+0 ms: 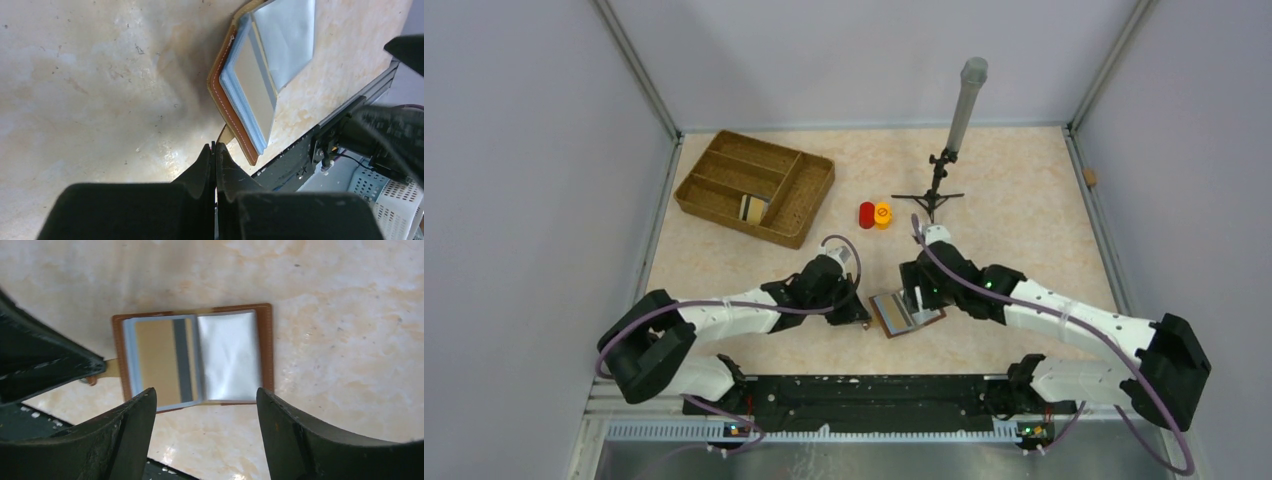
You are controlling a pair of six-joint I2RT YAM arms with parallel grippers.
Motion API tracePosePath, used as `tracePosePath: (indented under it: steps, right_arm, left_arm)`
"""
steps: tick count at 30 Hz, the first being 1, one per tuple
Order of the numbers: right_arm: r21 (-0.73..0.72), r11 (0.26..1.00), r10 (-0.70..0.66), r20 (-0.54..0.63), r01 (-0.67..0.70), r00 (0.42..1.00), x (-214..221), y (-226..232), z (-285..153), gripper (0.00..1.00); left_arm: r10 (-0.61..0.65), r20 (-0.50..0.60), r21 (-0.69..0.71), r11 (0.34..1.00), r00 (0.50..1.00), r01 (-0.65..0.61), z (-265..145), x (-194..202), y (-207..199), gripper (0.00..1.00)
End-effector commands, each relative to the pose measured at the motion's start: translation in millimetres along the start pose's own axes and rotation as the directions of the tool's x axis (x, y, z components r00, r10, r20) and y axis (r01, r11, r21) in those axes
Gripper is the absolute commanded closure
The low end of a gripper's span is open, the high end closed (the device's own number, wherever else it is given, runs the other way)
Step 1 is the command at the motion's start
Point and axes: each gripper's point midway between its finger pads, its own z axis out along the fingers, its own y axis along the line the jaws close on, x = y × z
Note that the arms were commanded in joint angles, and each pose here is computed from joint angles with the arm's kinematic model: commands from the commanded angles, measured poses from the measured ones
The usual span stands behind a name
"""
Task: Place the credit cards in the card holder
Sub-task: Turn over the card slot in the card holder.
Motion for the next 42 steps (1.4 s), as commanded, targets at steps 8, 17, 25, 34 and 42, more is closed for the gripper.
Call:
tracePosePath:
  steps: [8,17,25,34,42]
  right_arm:
    - [-0.106,0.990,-0.093,0.029,0.096,0.995,1,57,14,0.30]
    - [-0.108,0.986,-0.132,-0.018,0.129,0.991,19,69,32,0.33]
    - [-0.016,0.989,-0.149,-0.046,0.149,0.988,28,57,42,0.33]
    - [0.048,0.987,-0.151,-0.014,0.152,0.988,22,49,37,0.36]
    - [0.024,0.991,-0.134,0.020,0.133,0.991,12,53,27,0.36]
  left_arm:
    - [0.008,0.035,0.063,0.998,0.999,-0.010,-7,-5,-13,1.00]
    - [0.005,0.039,0.058,0.998,0.999,-0.007,-8,-5,-12,1.00]
    - [0.005,0.039,0.055,0.998,0.999,-0.007,-8,-5,-11,1.00]
    - [-0.004,0.045,0.033,0.999,0.999,0.002,-8,-5,-6,1.00]
    - [-0.003,0.052,-0.005,1.000,0.999,0.003,-7,-6,2,1.00]
